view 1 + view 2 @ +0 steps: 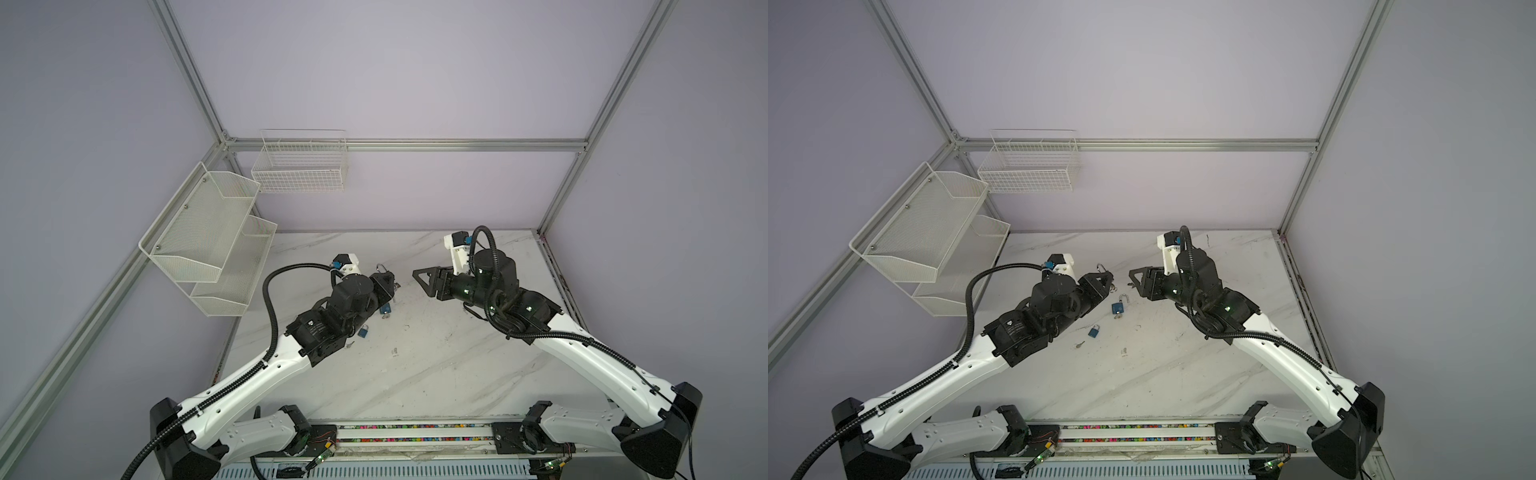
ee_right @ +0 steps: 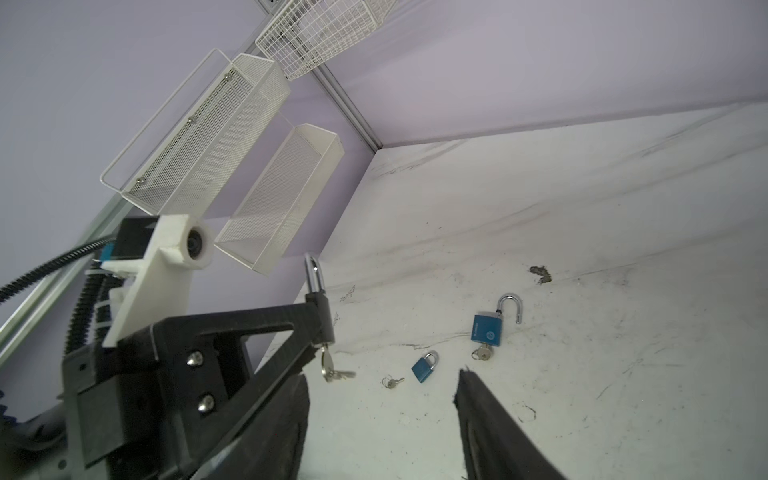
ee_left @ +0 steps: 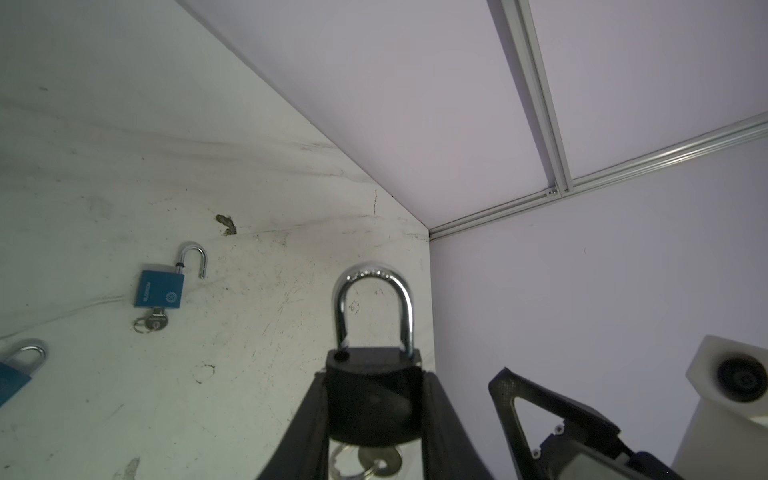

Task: Unlock with the key

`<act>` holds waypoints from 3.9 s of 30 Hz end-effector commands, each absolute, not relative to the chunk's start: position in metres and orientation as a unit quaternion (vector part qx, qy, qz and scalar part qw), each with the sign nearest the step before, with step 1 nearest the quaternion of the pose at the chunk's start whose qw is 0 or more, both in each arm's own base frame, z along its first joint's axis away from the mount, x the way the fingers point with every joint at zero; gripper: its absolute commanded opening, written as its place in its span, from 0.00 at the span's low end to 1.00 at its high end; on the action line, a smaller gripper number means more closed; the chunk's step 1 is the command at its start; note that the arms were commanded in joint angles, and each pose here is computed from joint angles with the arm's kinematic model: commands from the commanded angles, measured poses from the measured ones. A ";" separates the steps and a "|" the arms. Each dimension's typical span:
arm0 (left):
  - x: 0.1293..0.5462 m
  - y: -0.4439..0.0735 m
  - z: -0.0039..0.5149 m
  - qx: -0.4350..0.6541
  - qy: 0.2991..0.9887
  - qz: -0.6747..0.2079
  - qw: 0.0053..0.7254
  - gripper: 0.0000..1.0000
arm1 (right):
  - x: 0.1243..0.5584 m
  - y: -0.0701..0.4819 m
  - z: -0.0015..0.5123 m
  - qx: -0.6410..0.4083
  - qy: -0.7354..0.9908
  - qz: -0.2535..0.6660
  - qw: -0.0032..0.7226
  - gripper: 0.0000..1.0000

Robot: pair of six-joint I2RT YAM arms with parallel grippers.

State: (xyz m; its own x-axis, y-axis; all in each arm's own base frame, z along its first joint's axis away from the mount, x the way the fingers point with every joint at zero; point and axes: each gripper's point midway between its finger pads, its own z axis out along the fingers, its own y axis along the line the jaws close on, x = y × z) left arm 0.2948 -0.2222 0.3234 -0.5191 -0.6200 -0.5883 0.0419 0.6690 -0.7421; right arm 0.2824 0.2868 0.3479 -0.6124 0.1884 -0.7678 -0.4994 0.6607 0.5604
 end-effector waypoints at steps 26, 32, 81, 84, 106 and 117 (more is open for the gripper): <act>0.300 -0.271 0.299 0.260 0.651 -0.189 0.688 0.00 | 0.298 0.275 0.320 -0.175 0.902 0.206 0.338 0.74; 0.300 -0.272 0.296 0.256 0.654 -0.191 0.685 0.00 | 0.315 0.275 0.328 -0.164 0.902 0.181 0.357 0.75; 0.299 -0.278 0.302 0.257 0.636 -0.201 0.699 0.00 | 0.321 0.231 0.319 -0.153 0.924 0.121 0.328 0.82; 0.304 -0.278 0.301 0.237 0.653 -0.203 0.690 0.00 | 0.328 0.215 0.332 -0.125 0.920 0.093 0.360 0.82; 0.368 -0.354 0.187 0.007 0.898 -0.237 0.370 0.00 | 0.319 0.189 0.450 0.006 0.768 0.241 0.593 0.97; 0.391 -0.378 0.107 -0.028 0.953 -0.128 0.274 0.00 | 0.336 0.203 0.457 0.062 0.754 0.293 0.585 0.97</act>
